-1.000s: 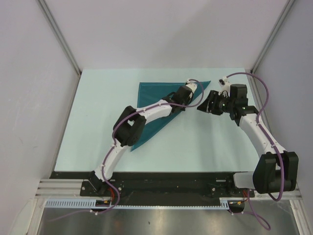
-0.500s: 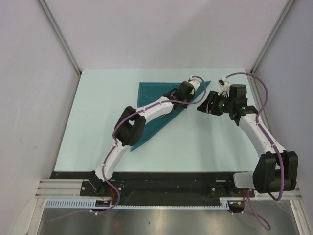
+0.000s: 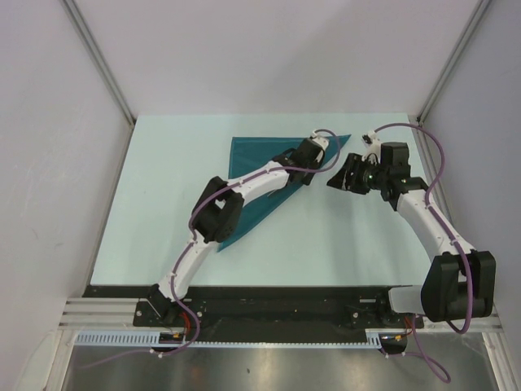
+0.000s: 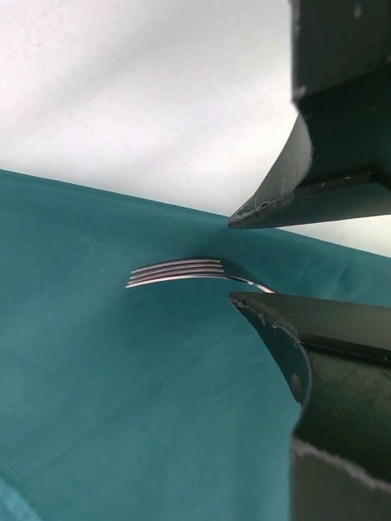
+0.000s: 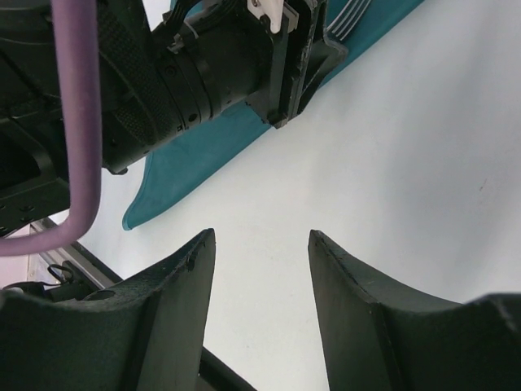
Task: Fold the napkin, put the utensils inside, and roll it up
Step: Place the utensil onto the napkin
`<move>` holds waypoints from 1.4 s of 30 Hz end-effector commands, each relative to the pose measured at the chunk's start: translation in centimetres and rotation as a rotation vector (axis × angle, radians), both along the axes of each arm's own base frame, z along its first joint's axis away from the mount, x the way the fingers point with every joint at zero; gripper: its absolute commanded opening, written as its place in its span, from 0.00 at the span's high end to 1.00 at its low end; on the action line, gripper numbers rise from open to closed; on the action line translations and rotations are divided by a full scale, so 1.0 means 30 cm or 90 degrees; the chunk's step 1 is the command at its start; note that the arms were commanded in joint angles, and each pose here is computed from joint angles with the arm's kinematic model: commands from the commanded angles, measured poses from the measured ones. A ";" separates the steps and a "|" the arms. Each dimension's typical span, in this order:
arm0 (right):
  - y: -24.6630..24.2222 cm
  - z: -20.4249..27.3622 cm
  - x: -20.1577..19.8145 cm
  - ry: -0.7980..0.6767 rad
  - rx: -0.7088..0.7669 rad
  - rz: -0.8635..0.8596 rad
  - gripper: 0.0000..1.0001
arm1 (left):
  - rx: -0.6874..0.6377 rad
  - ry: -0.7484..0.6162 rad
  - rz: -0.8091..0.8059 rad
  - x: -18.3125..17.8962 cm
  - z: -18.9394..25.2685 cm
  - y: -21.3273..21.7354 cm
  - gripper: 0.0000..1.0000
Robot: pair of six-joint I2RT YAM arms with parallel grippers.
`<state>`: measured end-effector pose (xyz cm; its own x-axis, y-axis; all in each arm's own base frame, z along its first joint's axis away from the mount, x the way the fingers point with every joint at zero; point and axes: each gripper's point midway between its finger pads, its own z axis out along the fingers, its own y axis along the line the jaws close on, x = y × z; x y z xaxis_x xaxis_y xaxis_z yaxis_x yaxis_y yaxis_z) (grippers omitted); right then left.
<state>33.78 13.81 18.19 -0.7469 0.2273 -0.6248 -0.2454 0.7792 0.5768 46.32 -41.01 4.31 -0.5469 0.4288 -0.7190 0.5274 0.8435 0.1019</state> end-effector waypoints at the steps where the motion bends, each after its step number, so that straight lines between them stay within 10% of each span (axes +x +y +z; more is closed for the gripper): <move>1: 0.007 0.030 -0.009 -0.018 0.004 0.002 0.45 | -0.039 0.024 0.043 0.020 0.009 -0.004 0.58; 23: 0.044 -0.021 -0.037 0.008 -0.006 0.017 0.45 | -0.048 0.037 0.070 0.042 -0.017 0.012 0.71; 42: 0.035 0.028 -0.010 0.001 -0.005 -0.011 0.45 | -0.087 -0.046 0.080 0.048 0.223 0.034 0.34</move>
